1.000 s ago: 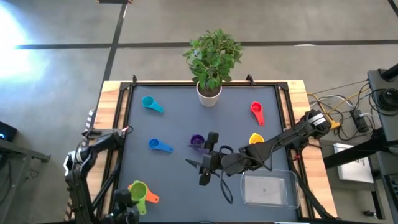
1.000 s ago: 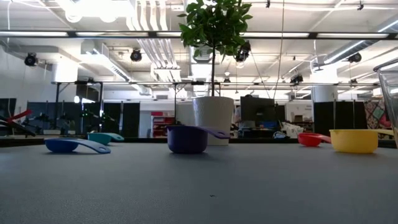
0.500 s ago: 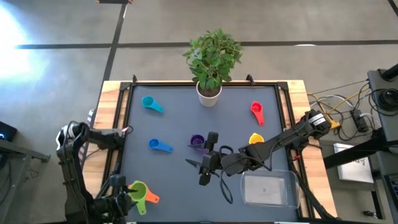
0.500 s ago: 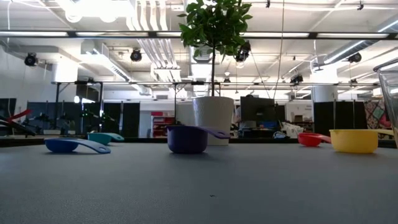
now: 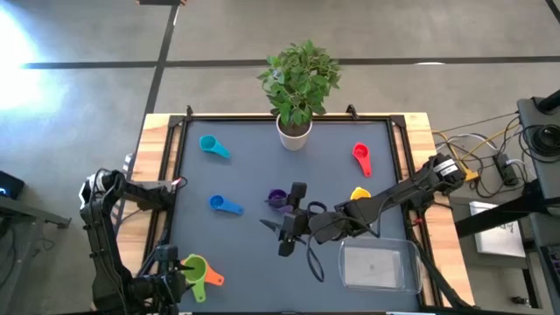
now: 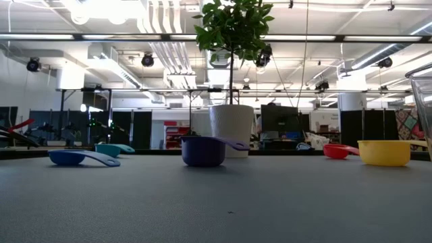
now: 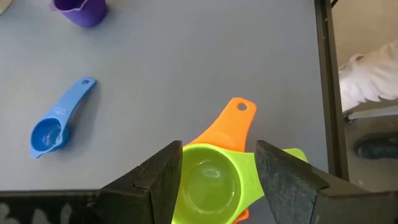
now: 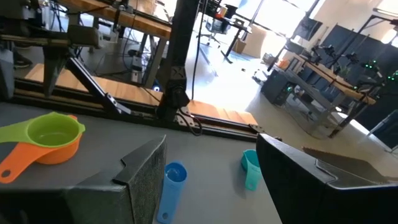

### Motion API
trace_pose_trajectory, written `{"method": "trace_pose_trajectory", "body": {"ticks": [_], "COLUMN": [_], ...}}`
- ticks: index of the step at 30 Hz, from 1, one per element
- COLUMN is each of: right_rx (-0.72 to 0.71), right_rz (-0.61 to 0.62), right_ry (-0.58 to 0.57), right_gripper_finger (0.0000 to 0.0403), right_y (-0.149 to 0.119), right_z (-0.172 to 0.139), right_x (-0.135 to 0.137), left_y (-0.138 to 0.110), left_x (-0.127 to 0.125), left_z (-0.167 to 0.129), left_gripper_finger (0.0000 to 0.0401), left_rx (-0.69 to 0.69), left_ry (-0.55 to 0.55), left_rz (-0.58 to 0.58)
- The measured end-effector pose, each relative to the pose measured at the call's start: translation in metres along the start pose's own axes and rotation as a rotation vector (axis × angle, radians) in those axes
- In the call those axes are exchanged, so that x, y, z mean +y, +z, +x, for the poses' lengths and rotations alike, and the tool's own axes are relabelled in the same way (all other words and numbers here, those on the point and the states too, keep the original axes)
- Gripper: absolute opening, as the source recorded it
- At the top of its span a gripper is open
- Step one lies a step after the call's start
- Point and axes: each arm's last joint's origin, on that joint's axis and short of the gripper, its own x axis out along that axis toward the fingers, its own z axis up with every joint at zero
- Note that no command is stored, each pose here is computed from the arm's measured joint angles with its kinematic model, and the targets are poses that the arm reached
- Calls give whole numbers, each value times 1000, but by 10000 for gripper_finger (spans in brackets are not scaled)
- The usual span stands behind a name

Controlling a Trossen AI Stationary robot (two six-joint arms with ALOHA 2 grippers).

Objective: Nest measuring cups in basket
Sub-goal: Adjust the nested measuring cups

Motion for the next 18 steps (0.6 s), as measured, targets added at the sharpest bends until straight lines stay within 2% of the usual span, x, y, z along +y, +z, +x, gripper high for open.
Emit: {"method": "trace_pose_trajectory", "body": {"ticks": [18], "right_rx": [0], "right_rz": [-11], "right_ry": [-1], "right_gripper_finger": [238], "right_y": [0], "right_z": [0], "right_x": [0], "left_y": [1], "left_x": [1], "left_z": [2], "left_gripper_finger": [160], "left_rx": [-48], "left_ry": [16], "left_rz": [2]}}
